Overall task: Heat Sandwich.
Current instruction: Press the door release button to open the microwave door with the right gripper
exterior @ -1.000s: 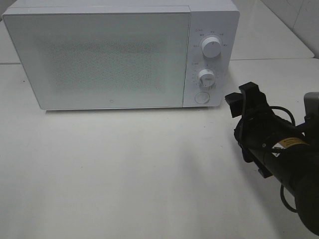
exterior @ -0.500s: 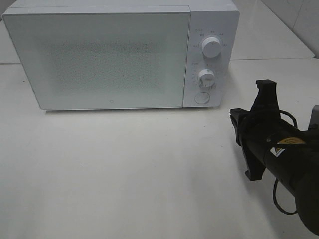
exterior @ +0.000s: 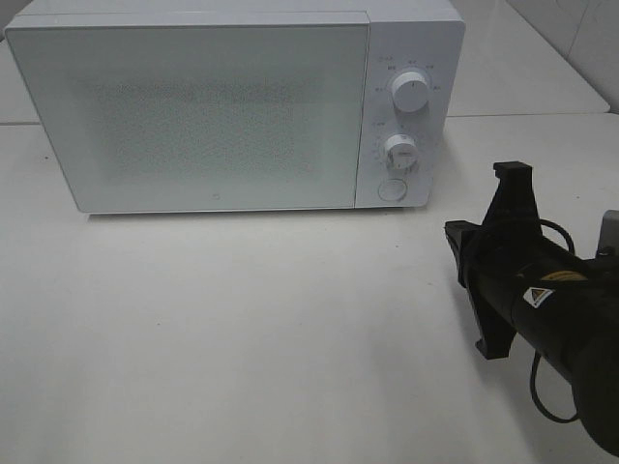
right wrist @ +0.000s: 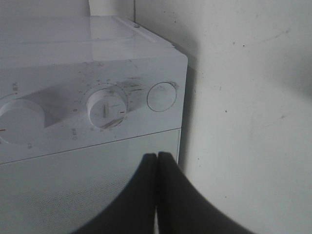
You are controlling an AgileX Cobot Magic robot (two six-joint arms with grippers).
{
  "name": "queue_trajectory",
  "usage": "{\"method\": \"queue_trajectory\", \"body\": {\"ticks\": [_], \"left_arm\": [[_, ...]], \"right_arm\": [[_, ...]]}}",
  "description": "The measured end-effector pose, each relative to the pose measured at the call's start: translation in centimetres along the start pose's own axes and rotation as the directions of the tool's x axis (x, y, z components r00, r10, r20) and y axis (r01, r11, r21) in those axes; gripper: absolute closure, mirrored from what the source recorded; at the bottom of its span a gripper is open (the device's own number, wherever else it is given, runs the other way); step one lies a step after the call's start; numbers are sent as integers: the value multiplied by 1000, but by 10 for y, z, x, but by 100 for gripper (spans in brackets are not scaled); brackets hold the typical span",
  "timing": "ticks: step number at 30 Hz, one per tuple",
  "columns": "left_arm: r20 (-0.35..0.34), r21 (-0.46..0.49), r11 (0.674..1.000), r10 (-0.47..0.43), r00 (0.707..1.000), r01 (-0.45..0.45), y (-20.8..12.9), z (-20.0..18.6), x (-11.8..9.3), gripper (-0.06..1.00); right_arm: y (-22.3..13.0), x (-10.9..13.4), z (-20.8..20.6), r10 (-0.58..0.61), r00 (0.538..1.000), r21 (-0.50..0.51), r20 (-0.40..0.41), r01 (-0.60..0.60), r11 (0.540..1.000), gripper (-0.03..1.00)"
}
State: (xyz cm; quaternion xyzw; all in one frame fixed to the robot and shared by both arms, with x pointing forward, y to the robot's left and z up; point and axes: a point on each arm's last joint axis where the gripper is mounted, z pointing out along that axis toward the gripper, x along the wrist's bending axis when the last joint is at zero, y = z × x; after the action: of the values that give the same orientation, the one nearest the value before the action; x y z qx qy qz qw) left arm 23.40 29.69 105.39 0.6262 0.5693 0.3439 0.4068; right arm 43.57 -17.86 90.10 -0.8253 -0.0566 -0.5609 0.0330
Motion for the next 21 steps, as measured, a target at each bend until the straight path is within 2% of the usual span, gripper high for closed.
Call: {"method": "queue_trajectory", "body": {"ticks": [8, 15, 18, 21], "left_arm": [[0, 0, 1000, 0, 1000, 0, 0, 0, 0, -5], [0, 0, 1000, 0, 1000, 0, 0, 0, 0, -5], [0, 0, 1000, 0, 1000, 0, 0, 0, 0, -5], [0, 0, 1000, 0, 1000, 0, 0, 0, 0, -5]], "right_arm": [[-14, 3, 18, 31, 998, 21, 62, -33, 999, 96], [-16, 7, 39, 29, 997, 22, 72, -30, 999, 96], [-16, 13, 53, 34, 993, 41, 114, -39, 998, 96], [-13, 17, 58, 38, 992, 41, 119, -44, 998, 96]]}}
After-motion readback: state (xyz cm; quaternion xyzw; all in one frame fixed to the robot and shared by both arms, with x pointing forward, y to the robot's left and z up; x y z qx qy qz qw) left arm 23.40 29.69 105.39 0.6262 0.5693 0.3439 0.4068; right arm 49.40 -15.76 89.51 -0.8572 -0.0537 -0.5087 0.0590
